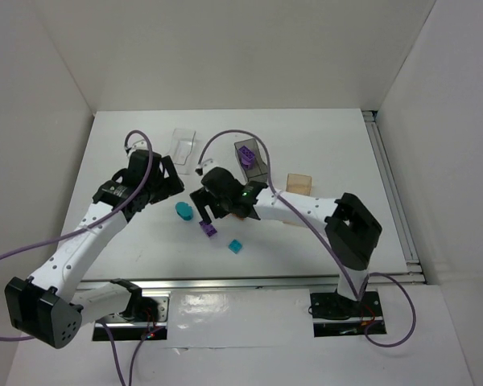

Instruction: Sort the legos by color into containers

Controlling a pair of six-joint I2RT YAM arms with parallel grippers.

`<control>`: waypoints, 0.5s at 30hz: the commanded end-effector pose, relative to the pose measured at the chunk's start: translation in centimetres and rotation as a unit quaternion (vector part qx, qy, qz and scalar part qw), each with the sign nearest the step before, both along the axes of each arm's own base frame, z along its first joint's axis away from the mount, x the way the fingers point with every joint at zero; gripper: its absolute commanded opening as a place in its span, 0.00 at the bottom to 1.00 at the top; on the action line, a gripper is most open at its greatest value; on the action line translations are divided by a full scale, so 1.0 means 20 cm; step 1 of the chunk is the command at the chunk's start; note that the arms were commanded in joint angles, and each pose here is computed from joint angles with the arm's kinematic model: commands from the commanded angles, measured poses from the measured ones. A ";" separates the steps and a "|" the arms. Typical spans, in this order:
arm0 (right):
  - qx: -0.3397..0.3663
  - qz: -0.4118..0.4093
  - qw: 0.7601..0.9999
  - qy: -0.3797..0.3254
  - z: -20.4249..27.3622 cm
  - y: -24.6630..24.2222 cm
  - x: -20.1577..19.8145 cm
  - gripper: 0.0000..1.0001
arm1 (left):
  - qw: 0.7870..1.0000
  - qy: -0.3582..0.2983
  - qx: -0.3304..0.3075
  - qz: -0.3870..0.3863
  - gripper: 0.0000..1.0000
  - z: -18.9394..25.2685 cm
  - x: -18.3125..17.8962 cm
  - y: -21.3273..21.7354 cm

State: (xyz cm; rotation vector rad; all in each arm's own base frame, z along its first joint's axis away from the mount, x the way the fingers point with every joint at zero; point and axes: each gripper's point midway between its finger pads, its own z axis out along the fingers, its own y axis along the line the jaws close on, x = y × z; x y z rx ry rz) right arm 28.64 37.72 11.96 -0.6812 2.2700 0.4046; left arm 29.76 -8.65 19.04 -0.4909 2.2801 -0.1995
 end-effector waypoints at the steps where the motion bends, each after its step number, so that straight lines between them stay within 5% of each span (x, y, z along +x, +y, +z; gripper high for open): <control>1: -0.013 0.051 0.998 0.042 -0.18 0.06 -0.09 0.90 | 1.000 -0.025 -0.009 0.014 0.96 0.10 0.01 0.02; 6: -0.034 0.074 0.994 0.067 -0.33 0.14 -0.15 0.92 | 0.999 -0.023 0.000 0.026 0.96 0.09 0.01 0.05; 15: -0.052 0.073 0.994 0.070 -0.44 0.20 -0.20 0.71 | 0.999 -0.020 0.004 0.029 0.96 0.08 0.01 0.06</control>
